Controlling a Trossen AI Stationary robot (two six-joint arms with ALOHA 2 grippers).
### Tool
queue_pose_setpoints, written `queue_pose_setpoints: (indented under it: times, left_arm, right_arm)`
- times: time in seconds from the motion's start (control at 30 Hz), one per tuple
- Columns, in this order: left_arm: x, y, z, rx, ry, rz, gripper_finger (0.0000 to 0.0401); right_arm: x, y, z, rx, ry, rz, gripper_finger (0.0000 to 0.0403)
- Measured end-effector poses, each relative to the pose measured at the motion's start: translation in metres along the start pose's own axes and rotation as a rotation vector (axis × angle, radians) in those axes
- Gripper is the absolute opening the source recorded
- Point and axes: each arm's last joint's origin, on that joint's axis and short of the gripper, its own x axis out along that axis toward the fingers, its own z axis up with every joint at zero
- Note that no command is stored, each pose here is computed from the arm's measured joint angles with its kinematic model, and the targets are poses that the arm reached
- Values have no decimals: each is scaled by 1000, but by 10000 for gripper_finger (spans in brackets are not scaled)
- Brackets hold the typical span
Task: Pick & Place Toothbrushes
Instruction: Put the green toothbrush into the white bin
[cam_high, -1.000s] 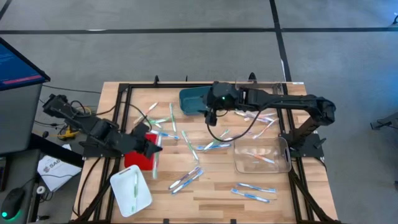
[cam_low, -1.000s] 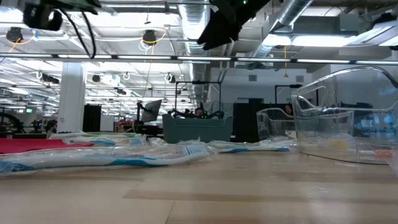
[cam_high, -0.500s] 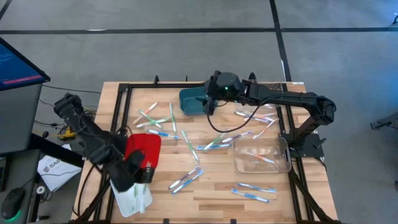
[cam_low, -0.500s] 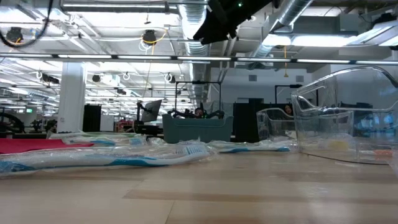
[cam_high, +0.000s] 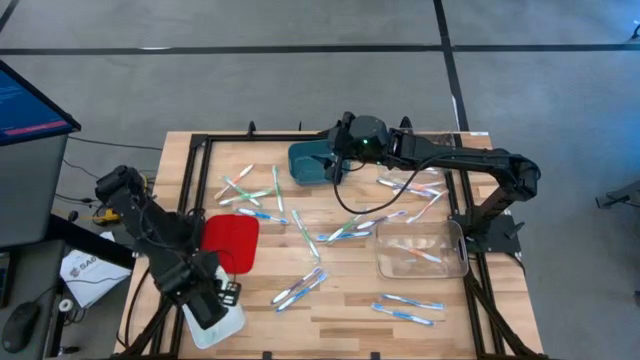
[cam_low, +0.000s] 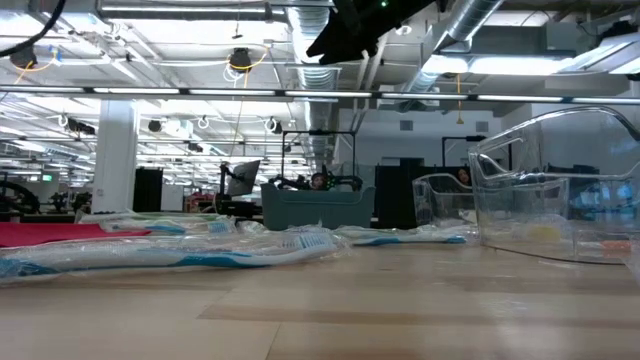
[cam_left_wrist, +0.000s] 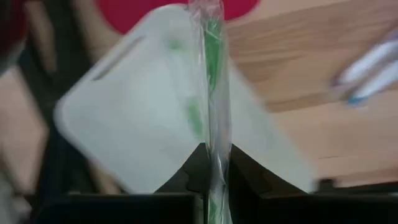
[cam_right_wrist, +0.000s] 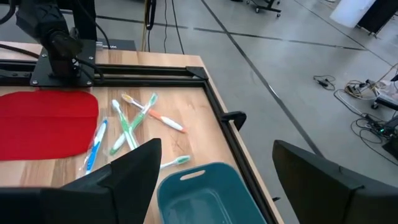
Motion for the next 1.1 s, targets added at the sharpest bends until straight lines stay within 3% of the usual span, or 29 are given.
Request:
queue_pose_setpoints:
  times: [0.43,1.1]
  left_arm:
    - [34,18,2,68,-66,84,20]
    - [74,16,4,64,-15,-29,20]
  right_arm:
    - [-2,11,1,7,2,28,302]
    - [-3,18,-4,10,64,53,301]
